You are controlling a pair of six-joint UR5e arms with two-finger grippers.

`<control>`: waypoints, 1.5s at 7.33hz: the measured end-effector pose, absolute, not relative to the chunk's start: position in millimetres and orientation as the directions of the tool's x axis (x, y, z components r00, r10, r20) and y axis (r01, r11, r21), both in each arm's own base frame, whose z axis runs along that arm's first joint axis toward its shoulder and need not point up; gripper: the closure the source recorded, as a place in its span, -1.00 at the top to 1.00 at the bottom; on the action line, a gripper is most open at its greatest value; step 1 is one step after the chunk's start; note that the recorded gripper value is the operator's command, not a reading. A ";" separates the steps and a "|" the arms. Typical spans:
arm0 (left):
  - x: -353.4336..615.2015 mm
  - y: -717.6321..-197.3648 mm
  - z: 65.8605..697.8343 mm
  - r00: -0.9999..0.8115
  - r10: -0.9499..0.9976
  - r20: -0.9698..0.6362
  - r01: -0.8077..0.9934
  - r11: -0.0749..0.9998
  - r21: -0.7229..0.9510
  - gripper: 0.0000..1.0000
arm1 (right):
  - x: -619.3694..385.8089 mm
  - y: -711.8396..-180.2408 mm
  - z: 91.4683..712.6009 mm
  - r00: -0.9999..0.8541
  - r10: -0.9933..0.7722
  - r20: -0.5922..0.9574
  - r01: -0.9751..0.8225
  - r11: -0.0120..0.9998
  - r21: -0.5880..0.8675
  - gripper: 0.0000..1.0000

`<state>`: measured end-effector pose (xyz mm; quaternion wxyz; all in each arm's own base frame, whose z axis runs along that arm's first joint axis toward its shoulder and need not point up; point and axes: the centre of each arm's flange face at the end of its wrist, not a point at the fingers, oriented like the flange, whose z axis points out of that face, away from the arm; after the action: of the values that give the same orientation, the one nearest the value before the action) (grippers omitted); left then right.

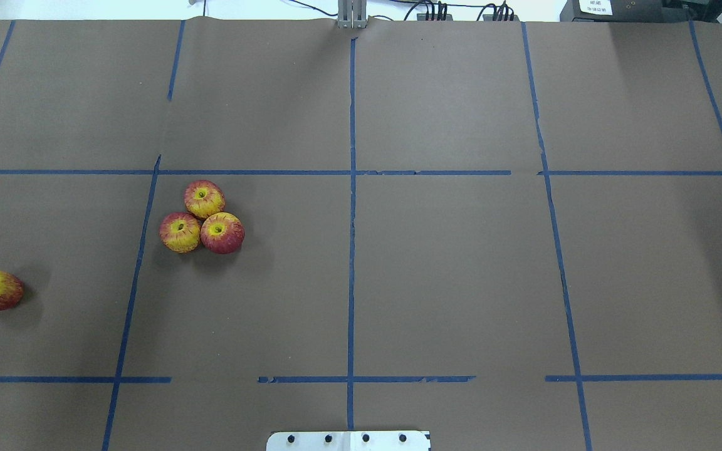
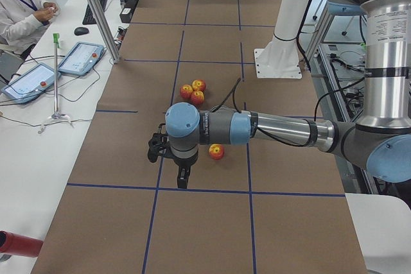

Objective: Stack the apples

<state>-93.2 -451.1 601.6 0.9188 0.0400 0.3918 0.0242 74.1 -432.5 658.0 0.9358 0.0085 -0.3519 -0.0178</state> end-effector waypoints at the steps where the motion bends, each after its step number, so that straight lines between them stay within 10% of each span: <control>1: -93.5 -450.9 595.2 0.692 0.084 -0.717 -0.019 0.995 0.099 1.00 | 74.1 -432.5 657.8 0.752 -0.039 0.658 0.027 0.999 0.029 1.00; 11: 122.5 -399.6 591.7 0.582 0.156 -0.798 -0.087 0.988 0.129 1.00 | 74.1 -432.5 658.0 0.752 -0.039 0.658 0.027 0.999 0.029 1.00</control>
<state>122.5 -399.6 591.7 0.8886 0.0379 0.4520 0.0683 74.1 -432.5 658.0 0.9358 0.0086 -0.3519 -0.0178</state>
